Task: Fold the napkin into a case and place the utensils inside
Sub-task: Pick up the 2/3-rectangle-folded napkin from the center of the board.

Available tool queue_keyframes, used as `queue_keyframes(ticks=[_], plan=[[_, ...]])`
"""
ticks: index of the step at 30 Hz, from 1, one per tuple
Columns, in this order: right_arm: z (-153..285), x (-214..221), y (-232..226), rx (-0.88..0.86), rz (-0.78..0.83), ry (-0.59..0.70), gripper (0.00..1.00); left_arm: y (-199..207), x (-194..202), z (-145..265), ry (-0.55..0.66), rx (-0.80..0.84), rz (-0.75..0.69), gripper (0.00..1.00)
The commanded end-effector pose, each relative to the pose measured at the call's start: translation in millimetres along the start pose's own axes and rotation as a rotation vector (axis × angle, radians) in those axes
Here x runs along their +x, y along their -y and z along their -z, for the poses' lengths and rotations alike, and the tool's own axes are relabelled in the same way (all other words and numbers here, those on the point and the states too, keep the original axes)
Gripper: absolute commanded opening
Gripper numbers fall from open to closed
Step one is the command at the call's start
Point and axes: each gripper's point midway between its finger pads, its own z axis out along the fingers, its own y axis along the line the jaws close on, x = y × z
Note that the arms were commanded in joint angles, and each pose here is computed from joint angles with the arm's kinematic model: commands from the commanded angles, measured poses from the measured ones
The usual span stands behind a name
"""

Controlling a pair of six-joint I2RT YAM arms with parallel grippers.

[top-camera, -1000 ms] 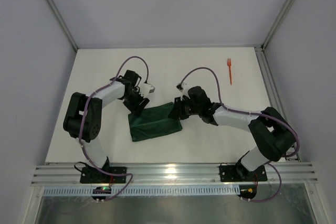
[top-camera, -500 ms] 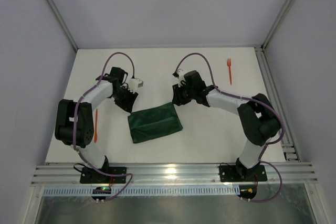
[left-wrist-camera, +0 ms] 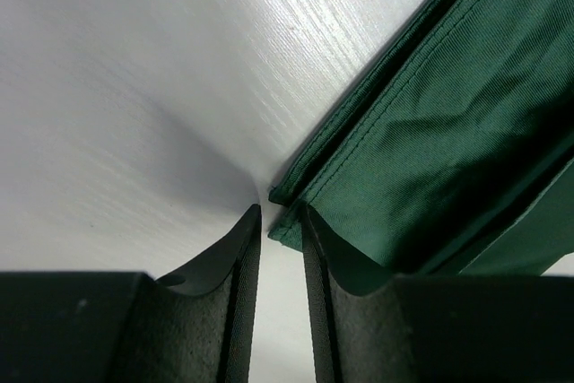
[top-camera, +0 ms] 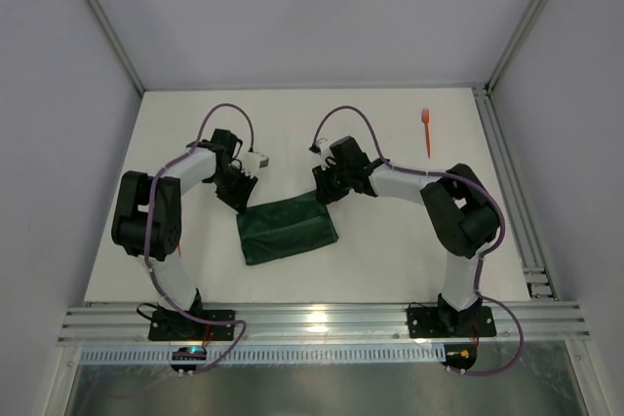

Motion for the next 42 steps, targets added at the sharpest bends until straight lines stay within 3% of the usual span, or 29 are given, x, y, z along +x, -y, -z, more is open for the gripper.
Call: queue_keyframes(ticks=[1, 2, 4, 7, 9, 23, 25, 26, 27, 30, 42], plan=[[-2, -15, 1, 0.01, 0.028, 0.032, 0.34, -1, -4, -9, 0.001, 0.005, 0.001, 0.26], [-3, -16, 2, 0.012, 0.023, 0.035, 0.32, -1, -3, -9, 0.001, 0.01, 0.0, 0.26], [-7, -14, 5, 0.02, 0.016, 0.034, 0.18, 1, -3, -8, 0.001, 0.02, 0.0, 0.24], [-6, -16, 8, 0.024, -0.017, 0.058, 0.04, 0, -6, -8, 0.007, 0.016, -0.003, 0.08], [-4, -16, 11, 0.014, -0.052, 0.069, 0.04, -1, -7, -8, 0.011, 0.011, -0.008, 0.0], [1, -4, 22, -0.09, -0.201, 0.09, 0.04, 3, -14, -3, 0.05, 0.03, -0.029, 0.0], [1, -5, 20, -0.101, -0.2, 0.09, 0.04, 7, -18, 2, 0.07, 0.044, -0.04, 0.05], [2, -6, 20, -0.102, -0.197, 0.092, 0.04, 8, -20, 4, 0.079, 0.046, -0.041, 0.21], [1, -5, 20, -0.101, -0.198, 0.091, 0.04, 9, -23, 7, 0.094, 0.046, -0.042, 0.26], [2, -4, 20, -0.1, -0.187, 0.089, 0.05, 7, -32, 13, 0.124, 0.028, -0.033, 0.36], [4, -1, 18, -0.111, -0.166, 0.079, 0.06, -9, -50, 4, 0.135, -0.01, 0.016, 0.27]])
